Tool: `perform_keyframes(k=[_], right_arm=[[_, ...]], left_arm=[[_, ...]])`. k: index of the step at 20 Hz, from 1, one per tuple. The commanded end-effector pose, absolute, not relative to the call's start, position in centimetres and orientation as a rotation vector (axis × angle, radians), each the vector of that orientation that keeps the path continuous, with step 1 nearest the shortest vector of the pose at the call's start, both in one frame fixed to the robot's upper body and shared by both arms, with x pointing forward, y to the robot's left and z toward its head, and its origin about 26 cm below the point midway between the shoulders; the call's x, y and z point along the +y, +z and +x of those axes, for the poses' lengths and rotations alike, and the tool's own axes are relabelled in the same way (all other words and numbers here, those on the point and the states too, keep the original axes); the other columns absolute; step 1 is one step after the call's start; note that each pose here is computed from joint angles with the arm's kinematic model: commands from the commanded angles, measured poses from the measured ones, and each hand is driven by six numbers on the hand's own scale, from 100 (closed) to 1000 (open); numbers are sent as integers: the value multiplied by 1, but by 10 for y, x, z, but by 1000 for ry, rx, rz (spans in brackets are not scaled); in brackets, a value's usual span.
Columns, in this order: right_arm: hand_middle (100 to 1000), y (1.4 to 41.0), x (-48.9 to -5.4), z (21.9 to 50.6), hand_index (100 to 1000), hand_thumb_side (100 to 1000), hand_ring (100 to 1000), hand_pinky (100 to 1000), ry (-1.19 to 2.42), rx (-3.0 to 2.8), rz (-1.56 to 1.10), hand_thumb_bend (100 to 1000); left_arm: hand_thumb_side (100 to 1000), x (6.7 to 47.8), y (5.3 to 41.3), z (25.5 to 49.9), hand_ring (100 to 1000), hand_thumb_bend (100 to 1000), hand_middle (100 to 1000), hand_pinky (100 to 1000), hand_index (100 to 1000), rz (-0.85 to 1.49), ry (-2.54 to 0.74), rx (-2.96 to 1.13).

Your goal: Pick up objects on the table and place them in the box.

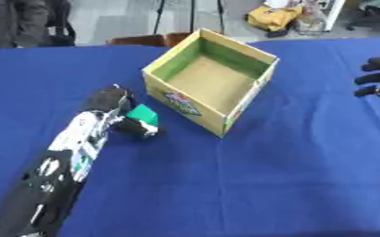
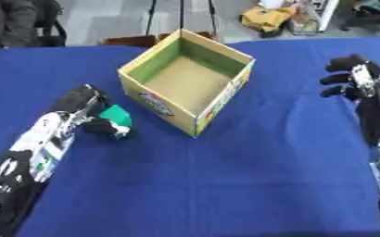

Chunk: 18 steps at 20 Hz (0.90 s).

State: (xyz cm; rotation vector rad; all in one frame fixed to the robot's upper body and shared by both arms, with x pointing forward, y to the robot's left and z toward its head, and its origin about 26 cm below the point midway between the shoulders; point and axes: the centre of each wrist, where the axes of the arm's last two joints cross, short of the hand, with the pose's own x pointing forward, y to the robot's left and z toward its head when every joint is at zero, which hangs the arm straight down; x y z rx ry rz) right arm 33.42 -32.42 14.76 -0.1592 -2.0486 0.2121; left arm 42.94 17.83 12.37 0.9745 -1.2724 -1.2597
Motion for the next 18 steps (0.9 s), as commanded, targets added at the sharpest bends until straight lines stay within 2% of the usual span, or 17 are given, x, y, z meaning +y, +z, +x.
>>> perform_keyframes(k=[1, 4, 5, 6, 8, 9, 14, 18], right_arm=[[644, 154, -326, 334, 718, 760, 626, 536, 223, -2067, -165, 100], [644, 154, -327, 334, 718, 760, 626, 536, 222, -2065, -165, 100], [644, 154, -327, 334, 718, 760, 626, 536, 222, -2065, -165, 100], [644, 153, -327, 334, 718, 760, 626, 536, 221, -2064, -165, 100], [644, 153, -327, 334, 718, 760, 626, 536, 220, -2063, -166, 100], [644, 153, -327, 334, 718, 760, 626, 536, 219, -2063, -166, 100], [644, 152, -328, 333, 718, 760, 627, 536, 215, -2061, -168, 100], [644, 151, -328, 333, 718, 761, 627, 536, 210, -2059, -170, 100]], left_arm=[[570, 175, 130, 431, 412, 774, 426, 526, 601, 989, -1268, -1290], [501, 176, 128, 431, 398, 629, 415, 504, 590, 986, -1272, -1285], [491, 176, 127, 431, 396, 612, 412, 500, 588, 985, -1270, -1284], [450, 176, 127, 431, 383, 534, 403, 484, 578, 985, -1267, -1284], [394, 176, 125, 431, 365, 426, 386, 464, 557, 983, -1260, -1287], [384, 177, 124, 431, 361, 404, 383, 459, 553, 982, -1255, -1289], [249, 179, 120, 430, 311, 122, 332, 404, 493, 979, -1225, -1300], [216, 181, 123, 430, 288, 100, 306, 384, 467, 975, -1201, -1318]])
